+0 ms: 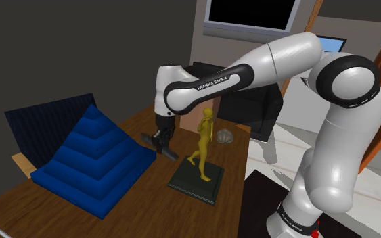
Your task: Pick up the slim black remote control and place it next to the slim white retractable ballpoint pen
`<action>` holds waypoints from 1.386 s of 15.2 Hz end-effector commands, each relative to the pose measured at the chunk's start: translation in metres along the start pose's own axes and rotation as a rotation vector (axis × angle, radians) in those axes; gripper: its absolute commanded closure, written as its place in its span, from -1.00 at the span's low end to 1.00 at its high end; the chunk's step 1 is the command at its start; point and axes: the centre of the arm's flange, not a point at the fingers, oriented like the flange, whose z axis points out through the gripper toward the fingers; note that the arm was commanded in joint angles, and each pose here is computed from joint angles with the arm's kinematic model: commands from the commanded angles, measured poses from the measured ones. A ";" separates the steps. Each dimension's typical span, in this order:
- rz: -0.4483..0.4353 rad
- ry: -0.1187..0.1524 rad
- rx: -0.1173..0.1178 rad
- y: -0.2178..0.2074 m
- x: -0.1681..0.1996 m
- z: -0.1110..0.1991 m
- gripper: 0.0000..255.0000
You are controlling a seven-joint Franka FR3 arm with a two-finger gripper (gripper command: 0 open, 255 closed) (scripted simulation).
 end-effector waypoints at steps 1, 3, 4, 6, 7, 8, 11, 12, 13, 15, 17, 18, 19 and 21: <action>-0.001 0.001 0.001 -0.029 -0.002 0.002 1.00; -0.001 0.001 0.001 -0.055 -0.003 0.004 1.00; -0.001 0.001 0.001 -0.068 -0.004 0.005 1.00; -0.001 0.001 0.001 -0.094 -0.006 0.007 1.00; -0.001 0.001 0.001 -0.108 -0.007 0.008 1.00; -0.001 0.001 0.001 -0.121 -0.007 0.009 1.00; -0.001 0.001 0.001 -0.160 -0.010 0.012 1.00; -0.001 0.001 0.001 -0.173 -0.011 0.013 1.00; -0.001 0.001 0.001 -0.186 -0.012 0.014 1.00; -0.001 0.001 0.001 -0.213 -0.013 0.016 1.00; -0.001 0.001 0.001 -0.239 -0.015 0.018 1.00; -0.001 0.001 0.001 -0.252 -0.016 0.019 1.00; -0.001 0.001 0.001 -0.265 -0.016 0.020 1.00; -0.001 0.001 0.001 -0.291 -0.018 0.022 1.00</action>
